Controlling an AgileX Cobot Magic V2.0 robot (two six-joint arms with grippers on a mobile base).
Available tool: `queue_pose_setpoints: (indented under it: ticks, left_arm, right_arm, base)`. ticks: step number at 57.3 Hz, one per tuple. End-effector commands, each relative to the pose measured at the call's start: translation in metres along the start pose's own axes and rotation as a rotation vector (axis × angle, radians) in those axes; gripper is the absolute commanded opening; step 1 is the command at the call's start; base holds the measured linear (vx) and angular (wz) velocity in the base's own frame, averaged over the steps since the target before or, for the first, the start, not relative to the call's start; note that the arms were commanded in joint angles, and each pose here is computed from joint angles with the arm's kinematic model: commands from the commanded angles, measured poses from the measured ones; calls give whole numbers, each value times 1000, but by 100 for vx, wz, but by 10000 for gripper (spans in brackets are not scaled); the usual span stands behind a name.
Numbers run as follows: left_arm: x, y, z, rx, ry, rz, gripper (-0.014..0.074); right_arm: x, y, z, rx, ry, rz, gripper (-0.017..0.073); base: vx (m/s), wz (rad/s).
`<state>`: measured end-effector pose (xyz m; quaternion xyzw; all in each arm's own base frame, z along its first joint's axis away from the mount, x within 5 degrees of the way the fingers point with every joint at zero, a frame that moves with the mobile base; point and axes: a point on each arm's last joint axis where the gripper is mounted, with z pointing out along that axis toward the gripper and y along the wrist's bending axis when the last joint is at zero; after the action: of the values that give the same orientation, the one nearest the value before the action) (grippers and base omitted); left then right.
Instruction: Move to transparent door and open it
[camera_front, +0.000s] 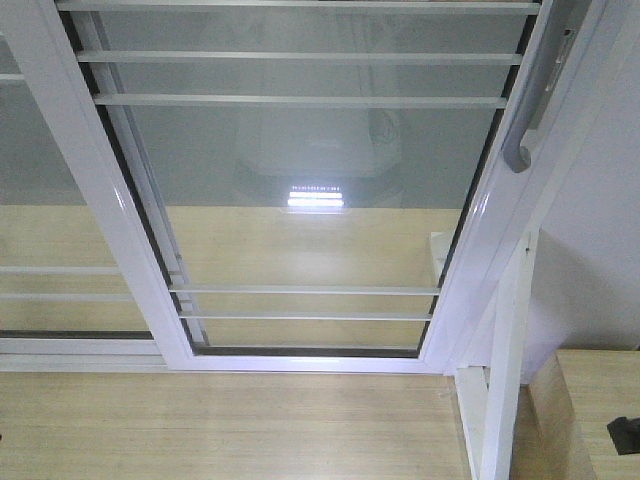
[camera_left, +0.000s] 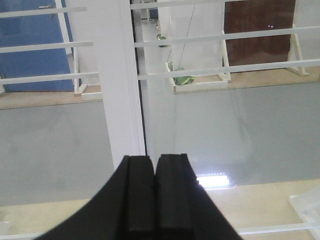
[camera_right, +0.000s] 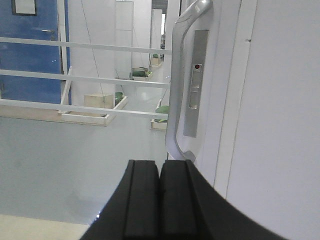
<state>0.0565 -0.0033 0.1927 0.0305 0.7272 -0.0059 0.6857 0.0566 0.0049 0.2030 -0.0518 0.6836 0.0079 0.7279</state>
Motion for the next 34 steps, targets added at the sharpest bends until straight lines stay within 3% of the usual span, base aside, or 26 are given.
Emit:
queue_pose_setpoints:
  ticks: [1,10,19,26,34]
  left_arm:
    - [-1,1,0,-9,-93,-18,4]
    - [-11,2,-1,-21,-186,-21,4]
    - [-21,4,-4,-35,-294,-57,4]
    - [-39,5,-6,-40,-342,-70,4]
    - [-79,7,8,-42,-308,-68,4]
  right_arm:
    - [-4,-1,-1,11,-85,-1,0]
    - [-5,-1,-1,13,-100,-2,0]
    - [-13,-1,-2,19,-172,-4,0]
    - [-36,-3,-6,26,-260,-10,0]
    - [-75,-5,-1,24,-246,-12,0]
  base:
    - [0,0]
    - [0,0]
    - [0,0]
    - [0,0]
    - [0,0]
